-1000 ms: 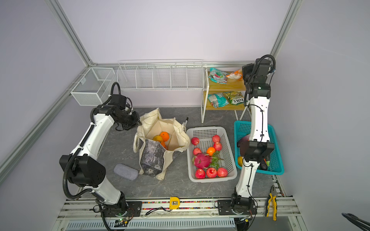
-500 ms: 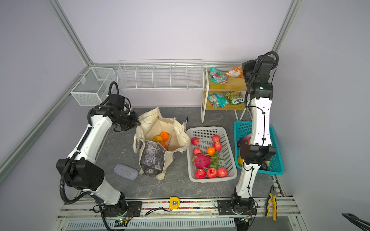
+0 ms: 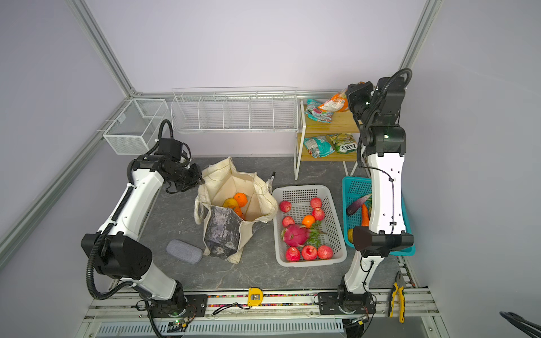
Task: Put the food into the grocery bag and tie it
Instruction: 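Lift the snack packet off the shelf and carry it into the tote bag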
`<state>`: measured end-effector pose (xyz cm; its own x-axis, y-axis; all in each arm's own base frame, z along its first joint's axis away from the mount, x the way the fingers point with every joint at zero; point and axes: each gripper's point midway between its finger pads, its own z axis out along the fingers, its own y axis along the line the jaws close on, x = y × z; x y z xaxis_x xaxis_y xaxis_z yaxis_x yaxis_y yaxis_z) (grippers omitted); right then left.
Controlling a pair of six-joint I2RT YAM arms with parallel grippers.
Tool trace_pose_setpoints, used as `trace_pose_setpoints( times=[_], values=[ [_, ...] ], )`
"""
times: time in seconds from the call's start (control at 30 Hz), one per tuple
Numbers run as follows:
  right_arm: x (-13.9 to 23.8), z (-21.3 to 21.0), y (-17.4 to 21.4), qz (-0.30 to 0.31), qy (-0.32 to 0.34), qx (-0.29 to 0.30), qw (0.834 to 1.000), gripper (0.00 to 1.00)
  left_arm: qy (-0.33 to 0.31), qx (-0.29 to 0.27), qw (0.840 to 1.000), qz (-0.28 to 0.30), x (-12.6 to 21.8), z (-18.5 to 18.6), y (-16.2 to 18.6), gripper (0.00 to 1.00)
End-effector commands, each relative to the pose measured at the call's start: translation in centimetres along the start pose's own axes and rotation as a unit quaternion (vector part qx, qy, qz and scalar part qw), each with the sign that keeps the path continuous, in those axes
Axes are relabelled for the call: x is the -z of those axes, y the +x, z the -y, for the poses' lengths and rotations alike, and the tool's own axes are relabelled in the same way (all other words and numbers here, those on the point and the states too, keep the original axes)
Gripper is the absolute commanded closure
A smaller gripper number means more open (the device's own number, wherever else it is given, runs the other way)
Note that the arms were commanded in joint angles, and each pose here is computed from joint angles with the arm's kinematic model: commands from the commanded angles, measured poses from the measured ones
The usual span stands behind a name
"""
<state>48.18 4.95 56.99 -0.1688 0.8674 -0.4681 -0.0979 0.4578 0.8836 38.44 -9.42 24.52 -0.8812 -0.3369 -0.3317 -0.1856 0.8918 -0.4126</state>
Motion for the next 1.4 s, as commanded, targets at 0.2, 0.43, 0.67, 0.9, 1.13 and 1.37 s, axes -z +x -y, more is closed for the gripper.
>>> trace_pose_setpoints(
  times=[0.2, 0.43, 0.67, 0.9, 1.13, 1.37],
  values=[
    [3.3, -5.4, 13.0, -0.151, -0.059, 0.1, 0.982, 0.92, -0.008, 0.007, 1.0, 0.02, 2.0, -0.2, -0.2, 1.0],
    [5.5, -6.4, 25.5, -0.295, -0.1, 0.171, 0.935, 0.93, -0.015, 0.009, 1.0, 0.023, 2.6, -0.4, 0.2, 1.0],
    [8.4, -5.6, 35.4, -0.406, -0.13, 0.241, 0.872, 0.92, -0.019, 0.013, 1.0, 0.017, 2.4, -0.8, 0.6, 1.0],
    [9.5, -3.5, 40.7, -0.45, -0.133, 0.282, 0.837, 0.93, -0.019, 0.015, 1.0, 0.018, 2.6, -0.8, 0.9, 1.0],
    [9.6, -0.5, 46.3, -0.497, -0.128, 0.305, 0.802, 0.93, -0.017, 0.019, 1.0, 0.018, 2.8, -0.8, 1.1, 1.0],
    [8.6, 3.0, 49.3, -0.515, -0.112, 0.34, 0.779, 0.93, -0.014, 0.023, 0.999, 0.022, 3.0, -0.7, 1.0, 1.0]
  ],
)
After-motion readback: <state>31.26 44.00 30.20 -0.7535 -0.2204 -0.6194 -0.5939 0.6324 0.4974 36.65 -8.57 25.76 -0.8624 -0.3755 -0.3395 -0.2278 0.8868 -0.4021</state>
